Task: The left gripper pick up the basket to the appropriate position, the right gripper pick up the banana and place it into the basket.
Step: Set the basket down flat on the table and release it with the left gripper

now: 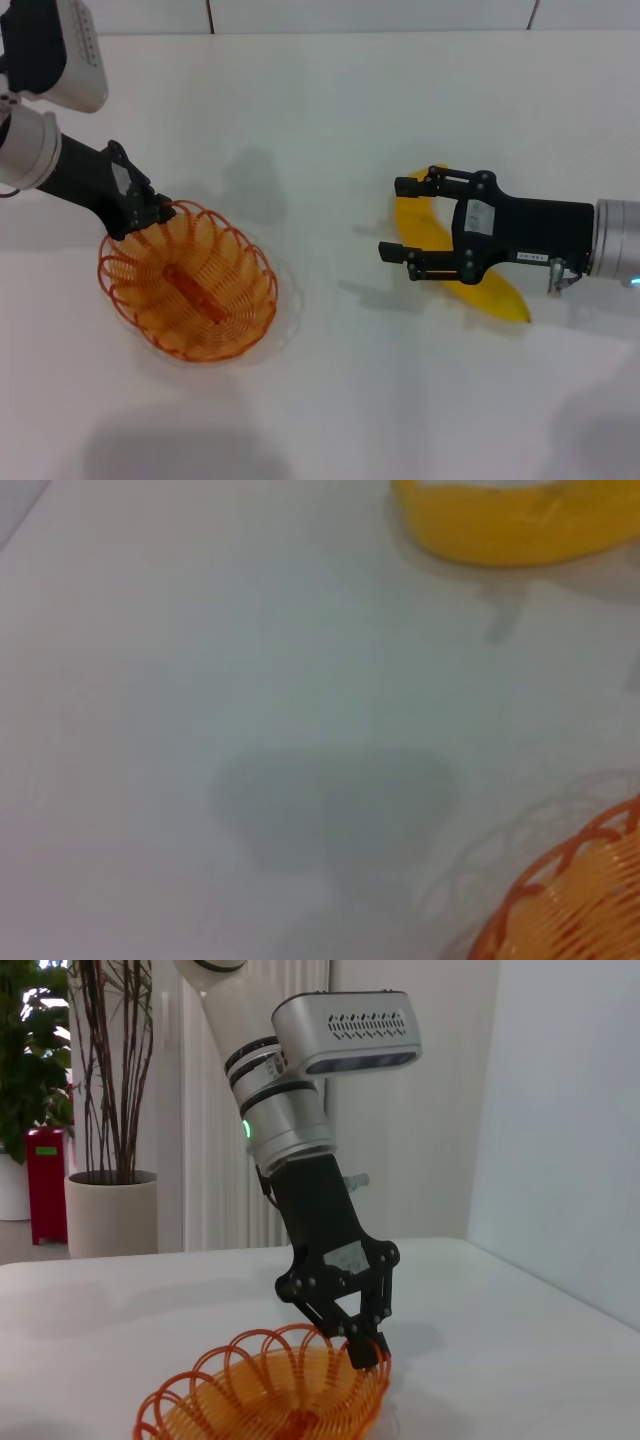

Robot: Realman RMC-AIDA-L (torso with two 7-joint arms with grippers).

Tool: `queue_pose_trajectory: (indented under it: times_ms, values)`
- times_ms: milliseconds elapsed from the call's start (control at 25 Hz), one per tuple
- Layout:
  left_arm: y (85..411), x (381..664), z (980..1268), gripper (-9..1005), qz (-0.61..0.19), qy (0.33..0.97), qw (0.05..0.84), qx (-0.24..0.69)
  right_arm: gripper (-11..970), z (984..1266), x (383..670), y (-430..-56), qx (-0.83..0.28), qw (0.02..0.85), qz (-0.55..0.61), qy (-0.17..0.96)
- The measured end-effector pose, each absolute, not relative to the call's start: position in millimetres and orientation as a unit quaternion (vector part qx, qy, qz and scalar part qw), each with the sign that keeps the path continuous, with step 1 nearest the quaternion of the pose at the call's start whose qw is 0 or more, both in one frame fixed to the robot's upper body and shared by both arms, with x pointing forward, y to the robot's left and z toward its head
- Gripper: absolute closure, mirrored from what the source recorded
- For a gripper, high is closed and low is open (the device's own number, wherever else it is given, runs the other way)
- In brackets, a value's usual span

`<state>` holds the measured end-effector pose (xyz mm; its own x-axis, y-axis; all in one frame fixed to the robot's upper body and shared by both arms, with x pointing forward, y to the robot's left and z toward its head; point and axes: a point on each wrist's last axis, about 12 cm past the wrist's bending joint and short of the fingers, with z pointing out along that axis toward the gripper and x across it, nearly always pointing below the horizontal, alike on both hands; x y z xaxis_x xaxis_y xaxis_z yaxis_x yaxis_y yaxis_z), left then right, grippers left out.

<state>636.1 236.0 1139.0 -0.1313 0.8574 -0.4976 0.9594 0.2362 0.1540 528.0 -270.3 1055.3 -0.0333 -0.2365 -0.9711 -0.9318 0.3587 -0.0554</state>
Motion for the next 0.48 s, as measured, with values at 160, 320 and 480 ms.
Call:
queue_pose_trajectory:
  times_ms: [160, 320, 480]
  values:
    - [236.1, 636.9, 1140.8, 942, -0.100, 0.747, 0.252, 0.607, 162, 1055.1, 527.6, -271.5, -0.457, 0.523, 0.332, 0.638]
    - [236.1, 636.9, 1141.2, 943, -0.103, 0.748, 0.254, 0.605, 162, 1055.3, 527.8, -271.3, -0.457, 0.523, 0.332, 0.638]
    - [237.7, 635.9, 1145.9, 944, -0.127, 0.764, 0.255, 0.579, 162, 1054.8, 527.1, -272.4, -0.456, 0.523, 0.331, 0.639]
